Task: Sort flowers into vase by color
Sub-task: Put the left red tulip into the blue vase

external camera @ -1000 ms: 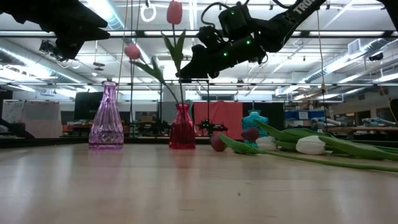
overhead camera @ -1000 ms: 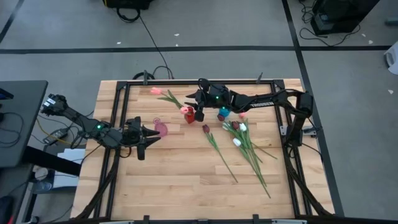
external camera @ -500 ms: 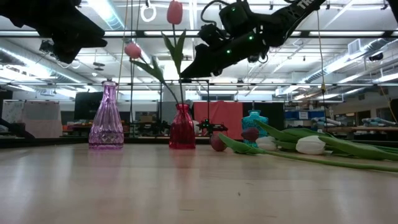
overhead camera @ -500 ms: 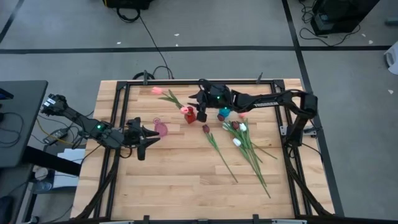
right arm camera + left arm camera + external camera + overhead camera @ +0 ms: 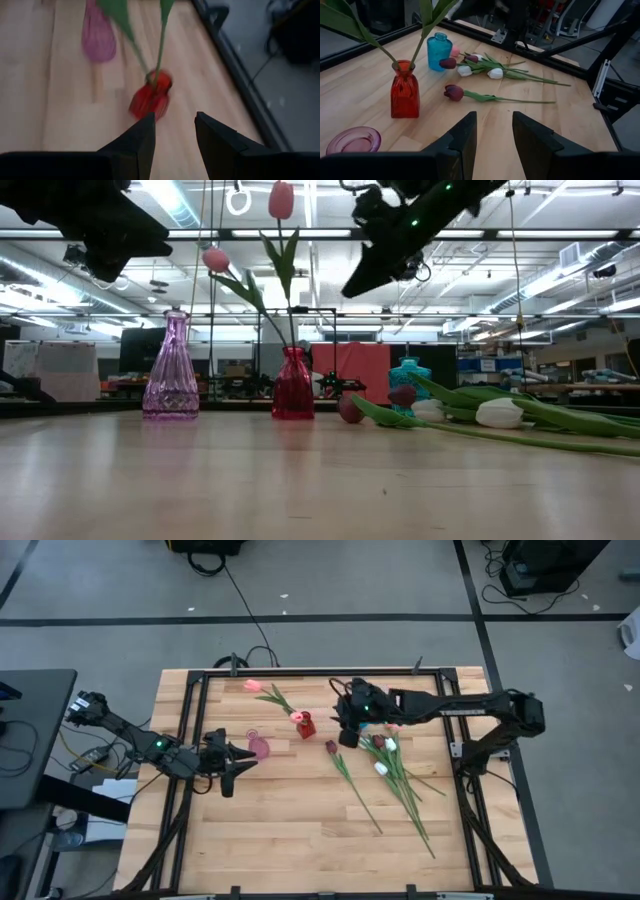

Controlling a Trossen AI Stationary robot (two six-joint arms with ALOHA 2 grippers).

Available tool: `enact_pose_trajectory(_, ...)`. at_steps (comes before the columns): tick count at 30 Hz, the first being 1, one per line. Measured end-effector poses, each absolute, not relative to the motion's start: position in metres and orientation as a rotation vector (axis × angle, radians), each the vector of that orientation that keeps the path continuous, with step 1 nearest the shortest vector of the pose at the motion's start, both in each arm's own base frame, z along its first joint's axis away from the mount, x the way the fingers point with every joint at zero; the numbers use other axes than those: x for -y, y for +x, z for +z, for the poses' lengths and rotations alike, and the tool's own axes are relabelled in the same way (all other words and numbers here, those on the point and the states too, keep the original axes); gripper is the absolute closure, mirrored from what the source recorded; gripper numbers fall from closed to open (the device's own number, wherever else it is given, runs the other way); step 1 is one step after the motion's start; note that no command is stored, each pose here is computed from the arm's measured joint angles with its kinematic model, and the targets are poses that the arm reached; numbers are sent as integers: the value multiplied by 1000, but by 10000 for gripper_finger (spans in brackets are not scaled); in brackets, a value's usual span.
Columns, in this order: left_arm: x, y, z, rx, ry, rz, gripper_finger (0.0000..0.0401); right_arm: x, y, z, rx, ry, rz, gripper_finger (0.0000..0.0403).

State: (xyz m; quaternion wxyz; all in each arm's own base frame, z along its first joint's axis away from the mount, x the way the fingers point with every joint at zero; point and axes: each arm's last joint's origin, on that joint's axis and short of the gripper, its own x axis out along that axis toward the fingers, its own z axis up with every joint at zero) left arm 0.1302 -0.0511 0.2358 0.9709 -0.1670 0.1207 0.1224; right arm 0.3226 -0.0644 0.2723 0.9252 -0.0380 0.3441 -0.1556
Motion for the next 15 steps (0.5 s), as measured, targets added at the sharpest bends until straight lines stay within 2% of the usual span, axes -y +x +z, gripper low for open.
enact_pose_trajectory(7,51,130,236,-242,-355,247,270,20,305,272,-801,85,-313,254)
enact_pose_trajectory(15,56,140,228,-278,-308,284,270,-18,294,235,-849,152,-289,254)
